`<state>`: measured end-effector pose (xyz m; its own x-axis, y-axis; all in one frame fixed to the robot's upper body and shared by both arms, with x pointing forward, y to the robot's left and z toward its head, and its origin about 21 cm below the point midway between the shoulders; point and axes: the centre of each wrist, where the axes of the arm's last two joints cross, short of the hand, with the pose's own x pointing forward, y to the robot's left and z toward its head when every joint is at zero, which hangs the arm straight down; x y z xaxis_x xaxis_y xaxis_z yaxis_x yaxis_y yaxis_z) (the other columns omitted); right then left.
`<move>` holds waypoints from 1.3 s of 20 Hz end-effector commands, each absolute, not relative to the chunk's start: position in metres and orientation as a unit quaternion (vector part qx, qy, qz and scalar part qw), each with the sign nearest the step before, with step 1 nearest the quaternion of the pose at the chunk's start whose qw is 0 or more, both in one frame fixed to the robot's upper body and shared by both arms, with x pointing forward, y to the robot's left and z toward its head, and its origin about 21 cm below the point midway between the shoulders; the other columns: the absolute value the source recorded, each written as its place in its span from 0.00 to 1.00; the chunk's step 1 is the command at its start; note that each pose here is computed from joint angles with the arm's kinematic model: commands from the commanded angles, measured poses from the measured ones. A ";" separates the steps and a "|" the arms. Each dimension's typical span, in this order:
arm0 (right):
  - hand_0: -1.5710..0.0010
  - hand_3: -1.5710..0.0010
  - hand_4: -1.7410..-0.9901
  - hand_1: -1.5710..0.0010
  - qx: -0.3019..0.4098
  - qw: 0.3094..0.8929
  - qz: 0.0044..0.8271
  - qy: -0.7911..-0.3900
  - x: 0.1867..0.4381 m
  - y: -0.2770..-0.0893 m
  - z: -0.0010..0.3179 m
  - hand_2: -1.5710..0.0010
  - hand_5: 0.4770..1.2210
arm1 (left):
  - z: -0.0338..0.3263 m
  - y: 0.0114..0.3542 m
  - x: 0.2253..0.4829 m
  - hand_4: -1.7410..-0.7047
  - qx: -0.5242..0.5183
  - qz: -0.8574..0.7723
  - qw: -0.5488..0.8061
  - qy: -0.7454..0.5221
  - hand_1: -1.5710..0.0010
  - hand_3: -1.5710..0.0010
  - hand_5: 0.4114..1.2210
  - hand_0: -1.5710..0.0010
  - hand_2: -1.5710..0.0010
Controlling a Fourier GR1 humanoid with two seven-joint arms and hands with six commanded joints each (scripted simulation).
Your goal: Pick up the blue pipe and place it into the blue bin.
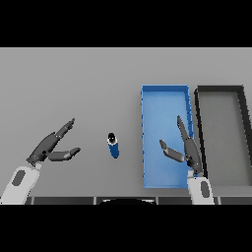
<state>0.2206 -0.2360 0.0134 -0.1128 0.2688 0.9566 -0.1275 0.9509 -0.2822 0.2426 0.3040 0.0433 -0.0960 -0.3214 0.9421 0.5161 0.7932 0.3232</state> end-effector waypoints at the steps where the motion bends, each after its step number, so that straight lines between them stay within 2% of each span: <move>1: 1.00 1.00 0.72 1.00 -0.046 0.666 0.150 -0.729 0.220 -0.233 0.012 1.00 0.18 | 0.043 0.299 0.240 0.61 -0.088 -0.320 0.669 -0.665 1.00 1.00 0.15 1.00 1.00; 5: 1.00 1.00 0.71 1.00 -0.048 0.662 0.153 -0.732 0.215 -0.237 0.013 1.00 0.18 | 0.035 0.266 0.226 0.55 -0.131 -0.352 0.659 -0.651 1.00 1.00 0.10 1.00 1.00; 7: 1.00 1.00 0.70 1.00 -0.046 0.665 0.151 -0.730 0.214 -0.233 0.015 1.00 0.19 | 0.032 0.247 0.227 0.55 -0.129 -0.363 0.658 -0.647 1.00 1.00 0.08 1.00 1.00; 9: 1.00 1.00 0.69 1.00 -0.045 0.667 0.150 -0.728 0.214 -0.231 0.013 1.00 0.19 | 0.025 0.243 0.224 0.54 -0.128 -0.366 0.650 -0.654 1.00 1.00 0.07 1.00 1.00; 14: 1.00 1.00 0.68 1.00 -0.047 0.670 0.144 -0.727 0.210 -0.228 0.014 1.00 0.20 | 0.008 0.210 0.232 0.52 -0.147 -0.358 0.663 -0.641 1.00 1.00 0.07 1.00 1.00; 16: 1.00 1.00 0.69 1.00 -0.048 0.667 0.143 -0.730 0.211 -0.234 0.017 1.00 0.19 | -0.007 0.201 0.238 0.53 -0.154 -0.357 0.677 -0.625 1.00 1.00 0.07 1.00 1.00; 21: 1.00 1.00 0.72 1.00 -0.048 0.666 0.142 -0.731 0.208 -0.235 0.016 1.00 0.17 | -0.015 0.174 0.252 0.58 -0.154 -0.376 0.662 -0.630 1.00 1.00 0.06 1.00 1.00; 26: 1.00 1.00 0.71 1.00 -0.045 0.672 0.137 -0.727 0.206 -0.234 0.011 1.00 0.17 | -0.022 0.156 0.260 0.51 -0.197 -0.352 0.653 -0.641 1.00 1.00 0.15 1.00 1.00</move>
<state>0.2064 -0.2344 0.0110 -0.0941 0.2491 0.9639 -0.1199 0.9583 -0.2594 0.2604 0.1558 -0.0216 -0.0690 -0.2069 0.9759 0.7122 0.6748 0.1934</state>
